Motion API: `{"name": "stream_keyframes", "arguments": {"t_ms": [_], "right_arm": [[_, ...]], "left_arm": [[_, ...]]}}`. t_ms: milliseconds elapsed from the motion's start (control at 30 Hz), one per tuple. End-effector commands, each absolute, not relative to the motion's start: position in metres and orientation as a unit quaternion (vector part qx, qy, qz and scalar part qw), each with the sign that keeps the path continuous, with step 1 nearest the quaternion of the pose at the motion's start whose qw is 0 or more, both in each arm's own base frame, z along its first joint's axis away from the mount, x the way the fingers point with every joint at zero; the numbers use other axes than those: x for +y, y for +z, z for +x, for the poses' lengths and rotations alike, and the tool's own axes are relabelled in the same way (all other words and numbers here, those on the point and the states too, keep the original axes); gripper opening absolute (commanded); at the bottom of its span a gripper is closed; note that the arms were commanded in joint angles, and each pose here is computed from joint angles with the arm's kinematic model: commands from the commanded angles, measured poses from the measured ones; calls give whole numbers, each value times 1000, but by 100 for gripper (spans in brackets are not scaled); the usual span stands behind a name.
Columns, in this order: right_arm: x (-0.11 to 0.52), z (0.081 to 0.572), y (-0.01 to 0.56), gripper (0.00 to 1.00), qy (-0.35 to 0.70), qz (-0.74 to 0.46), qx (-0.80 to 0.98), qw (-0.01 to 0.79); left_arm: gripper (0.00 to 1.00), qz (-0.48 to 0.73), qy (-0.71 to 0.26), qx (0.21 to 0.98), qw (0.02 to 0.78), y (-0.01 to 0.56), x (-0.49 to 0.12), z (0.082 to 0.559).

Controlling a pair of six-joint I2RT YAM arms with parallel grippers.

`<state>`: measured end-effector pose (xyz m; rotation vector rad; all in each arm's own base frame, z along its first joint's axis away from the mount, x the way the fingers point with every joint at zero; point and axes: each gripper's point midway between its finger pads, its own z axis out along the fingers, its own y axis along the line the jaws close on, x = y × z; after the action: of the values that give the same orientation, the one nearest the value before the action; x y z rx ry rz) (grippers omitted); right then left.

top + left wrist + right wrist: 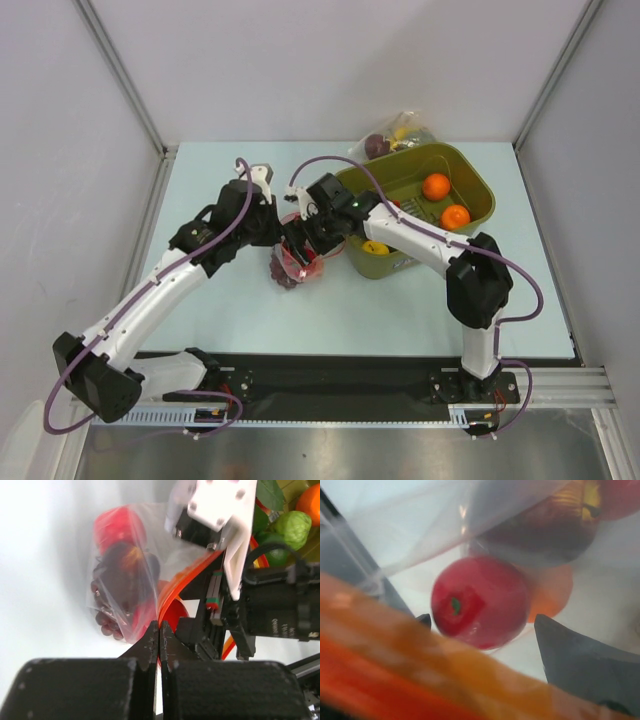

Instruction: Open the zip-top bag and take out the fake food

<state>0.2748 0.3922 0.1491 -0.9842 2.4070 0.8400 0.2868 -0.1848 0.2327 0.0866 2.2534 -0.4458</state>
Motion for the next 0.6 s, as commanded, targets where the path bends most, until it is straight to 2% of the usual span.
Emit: {"name": "stream_keyframes", "arguments": {"t_ms": [0,233,333,467,567], "right_arm": [[394,279,149,91,278,-362,857,241],[402,280,142,92,298,-344,851,264],[402,280,140,86,301,-339,850,266],[398,282,152,58,295,-337,847,286],[397,283,172,48,303,-336,839,302]], "left_arm": [[0,26,-201,880,429,251,-187,286],[0,22,-212,881,423,250,-187,278],[0,17,-216,883,417,245,-186,274],[1,14,-205,889,409,236,-182,272],[0,17,-203,892,404,231,-183,273]]}}
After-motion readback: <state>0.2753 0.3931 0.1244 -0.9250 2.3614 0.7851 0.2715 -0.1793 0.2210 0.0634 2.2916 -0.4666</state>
